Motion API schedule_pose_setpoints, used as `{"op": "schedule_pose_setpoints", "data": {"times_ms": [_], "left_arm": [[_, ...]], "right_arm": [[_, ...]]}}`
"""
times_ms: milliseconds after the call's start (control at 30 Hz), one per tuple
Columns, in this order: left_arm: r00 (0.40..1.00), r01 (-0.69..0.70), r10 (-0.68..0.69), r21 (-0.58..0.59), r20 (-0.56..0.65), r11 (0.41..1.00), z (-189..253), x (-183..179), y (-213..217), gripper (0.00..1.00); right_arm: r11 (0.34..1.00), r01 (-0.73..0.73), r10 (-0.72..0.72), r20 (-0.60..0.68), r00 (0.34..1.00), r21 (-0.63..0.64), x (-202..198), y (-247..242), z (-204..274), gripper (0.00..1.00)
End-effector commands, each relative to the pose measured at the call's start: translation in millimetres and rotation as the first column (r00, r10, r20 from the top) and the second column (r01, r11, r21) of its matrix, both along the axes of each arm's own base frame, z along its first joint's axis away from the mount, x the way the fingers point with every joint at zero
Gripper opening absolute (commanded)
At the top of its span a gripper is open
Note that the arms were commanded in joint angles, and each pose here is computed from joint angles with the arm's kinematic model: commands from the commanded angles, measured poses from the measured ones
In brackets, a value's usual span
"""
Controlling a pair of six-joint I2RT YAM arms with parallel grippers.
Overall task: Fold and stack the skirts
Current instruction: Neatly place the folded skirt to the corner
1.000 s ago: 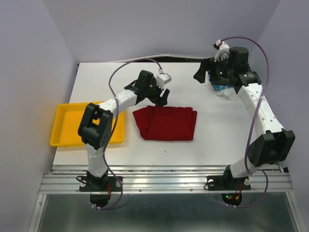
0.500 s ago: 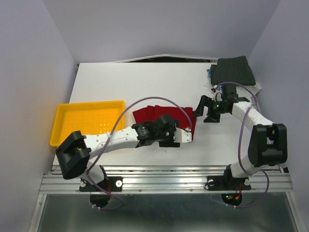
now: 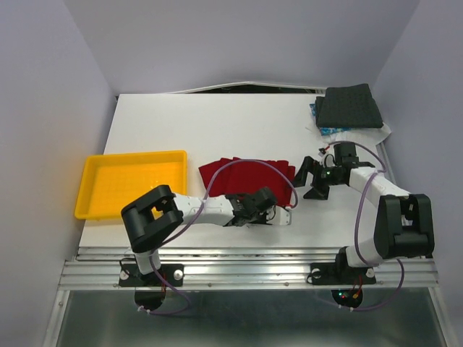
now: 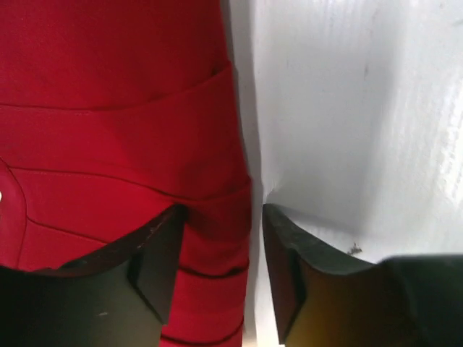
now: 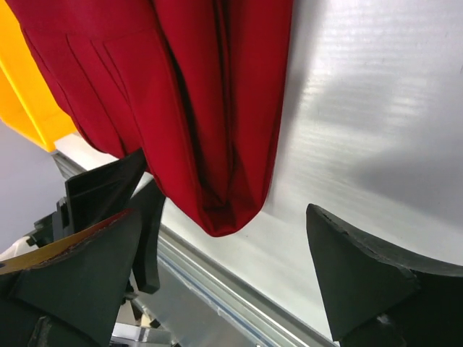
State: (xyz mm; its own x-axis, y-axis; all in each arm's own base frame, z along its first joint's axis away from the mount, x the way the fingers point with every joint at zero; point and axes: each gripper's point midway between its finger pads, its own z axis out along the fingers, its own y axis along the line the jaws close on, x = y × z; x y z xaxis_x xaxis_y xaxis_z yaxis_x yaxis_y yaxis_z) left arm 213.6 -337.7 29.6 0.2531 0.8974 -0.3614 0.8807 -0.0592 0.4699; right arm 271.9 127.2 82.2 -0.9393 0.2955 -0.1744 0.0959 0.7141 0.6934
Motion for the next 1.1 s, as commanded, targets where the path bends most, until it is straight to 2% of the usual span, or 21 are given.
{"op": "schedule_pose_setpoints", "data": {"times_ms": [0, 33, 67, 167, 200, 333, 533, 567, 667, 733, 767, 867, 1033, 1067], "left_arm": [[1.0, -0.02, 0.021, -0.047, 0.021, 0.999, 3.2, 12.7, -12.2, 0.42], [0.999, -0.029, 0.03, -0.057, 0.014, 0.998, 4.4, 14.1, -12.5, 0.36], [0.999, -0.038, 0.04, -0.088, 0.014, 0.995, 8.9, 20.2, -16.1, 0.26], [0.998, -0.053, 0.05, -0.148, -0.025, 0.988, 21.1, 30.2, -20.1, 0.1], [0.998, -0.057, 0.052, -0.166, -0.03, 0.984, 26.7, 33.1, -21.5, 0.0], [0.996, -0.036, 0.017, -0.221, -0.086, 0.975, 43.1, 37.7, -23.6, 0.0], [0.995, -0.019, -0.005, -0.243, -0.096, 0.97, 54.4, 45.7, -24.0, 0.0], [0.995, -0.016, -0.008, -0.239, -0.102, 0.971, 52.9, 45.4, -24.1, 0.0], [0.993, -0.008, -0.021, -0.247, -0.118, 0.969, 53.5, 45.8, -25.9, 0.0], [0.992, -0.006, -0.025, -0.255, -0.12, 0.967, 56.4, 47.0, -28.9, 0.0], [0.992, -0.007, -0.027, -0.258, -0.127, 0.966, 56.4, 48.1, -28.9, 0.0], [0.99, -0.009, -0.029, -0.273, -0.136, 0.962, 59.9, 50.9, -30.8, 0.0], [0.986, 0.01, -0.058, -0.298, -0.155, 0.954, 67.2, 52.6, -34.5, 0.0], [0.986, 0.022, -0.069, -0.298, -0.15, 0.954, 67.9, 52.6, -34.5, 0.0]], "right_arm": [[0.998, -0.005, 0.004, 0.016, 1.0, 0.059, -0.9, 5.2, -2.3, 1.0], [0.998, -0.029, 0.027, 0.028, 0.999, 0.058, -1.8, 5.5, -4.7, 1.0], [0.995, -0.054, 0.052, 0.016, 0.999, 0.09, -5.5, 9.7, -6.7, 1.0], [0.99, -0.067, 0.066, 0.013, 0.998, 0.126, -4.9, 14.0, -13.0, 1.0], [0.986, -0.074, 0.074, 0.003, 0.997, 0.149, -9.2, 16.7, -15.3, 1.0], [0.979, -0.05, 0.048, 0.016, 0.999, 0.195, -6.6, 21.4, -20.8, 1.0], [0.964, 0.002, -0.002, 0.0, 1.0, 0.265, 0.1, 27.6, -24.7, 1.0], [0.961, 0.001, -0.014, 0.046, 0.999, 0.275, 9.4, 28.3, -21.5, 1.0], [0.948, 0.022, -0.047, 0.072, 0.996, 0.317, 16.2, 36.7, -21.0, 1.0], [0.937, 0.025, -0.049, 0.061, 0.997, 0.348, 14.1, 46.7, -21.9, 1.0], [0.935, 0.005, -0.043, 0.1, 0.994, 0.354, 17.6, 50.3, -22.3, 1.0], [0.939, -0.041, 0.002, 0.116, 0.993, 0.34, 11.1, 62.7, -32.5, 1.0], [0.936, -0.032, 0.007, 0.071, 0.997, 0.352, 12.0, 69.5, -53.7, 1.0], [0.928, -0.026, -0.009, 0.093, 0.996, 0.372, 18.8, 71.2, -49.1, 1.0]]}}
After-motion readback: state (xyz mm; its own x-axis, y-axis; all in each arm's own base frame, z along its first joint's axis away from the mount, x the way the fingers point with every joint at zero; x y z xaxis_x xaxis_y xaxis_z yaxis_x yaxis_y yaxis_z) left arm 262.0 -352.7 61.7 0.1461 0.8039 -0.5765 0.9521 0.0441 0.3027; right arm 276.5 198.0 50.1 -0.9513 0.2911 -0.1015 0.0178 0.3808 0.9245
